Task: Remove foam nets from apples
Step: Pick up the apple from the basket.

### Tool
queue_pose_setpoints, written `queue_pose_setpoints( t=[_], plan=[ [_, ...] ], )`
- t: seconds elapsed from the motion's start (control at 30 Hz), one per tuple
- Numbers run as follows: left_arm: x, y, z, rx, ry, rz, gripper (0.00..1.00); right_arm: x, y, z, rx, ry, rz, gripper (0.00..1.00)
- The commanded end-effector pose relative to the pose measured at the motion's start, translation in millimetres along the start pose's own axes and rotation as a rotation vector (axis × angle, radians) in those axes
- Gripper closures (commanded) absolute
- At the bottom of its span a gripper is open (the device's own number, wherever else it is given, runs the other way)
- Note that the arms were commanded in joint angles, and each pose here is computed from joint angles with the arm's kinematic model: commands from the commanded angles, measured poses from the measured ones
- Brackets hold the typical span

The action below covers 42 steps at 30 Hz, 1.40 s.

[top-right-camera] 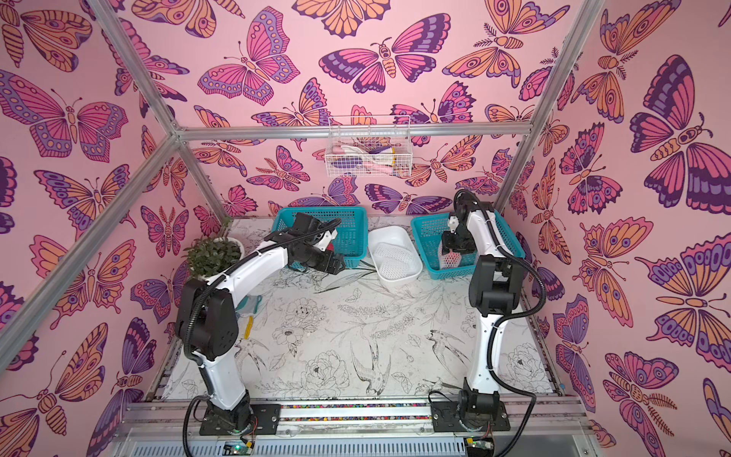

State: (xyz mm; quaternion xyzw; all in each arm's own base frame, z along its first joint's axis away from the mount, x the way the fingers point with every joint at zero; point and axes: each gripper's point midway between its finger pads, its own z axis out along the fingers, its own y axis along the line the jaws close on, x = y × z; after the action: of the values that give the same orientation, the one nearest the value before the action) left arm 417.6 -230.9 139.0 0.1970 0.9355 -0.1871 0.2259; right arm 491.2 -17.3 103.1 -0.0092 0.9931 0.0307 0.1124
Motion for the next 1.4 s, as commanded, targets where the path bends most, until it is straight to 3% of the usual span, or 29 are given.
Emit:
queue_pose_setpoints(
  t=[0.0, 0.4, 0.77, 1.0, 1.37],
  plan=[
    [-2.2, -7.9, -4.4, 0.021, -0.008, -0.001, 0.05, -5.4, 8.4, -22.4, -0.017, -0.057, -0.040, 0.57],
    [-1.2, -15.9, -4.5, 0.032, -0.006, 0.009, 0.05, -9.8, 14.1, -36.0, -0.019, -0.159, -0.104, 0.57],
    [-2.4, -20.9, -9.7, 0.022, -0.004, 0.040, 0.05, -30.5, 43.0, -79.2, -0.081, -0.432, -0.219, 0.62],
    [-11.0, -32.3, -8.4, 0.054, -0.009, 0.054, 0.05, -29.3, 59.5, -85.6, -0.099, -0.554, -0.318, 0.62],
    [-22.4, -52.0, -2.7, 0.107, -0.003, 0.072, 0.05, -24.3, 65.6, -83.0, -0.108, -0.609, -0.397, 0.65]
  ],
)
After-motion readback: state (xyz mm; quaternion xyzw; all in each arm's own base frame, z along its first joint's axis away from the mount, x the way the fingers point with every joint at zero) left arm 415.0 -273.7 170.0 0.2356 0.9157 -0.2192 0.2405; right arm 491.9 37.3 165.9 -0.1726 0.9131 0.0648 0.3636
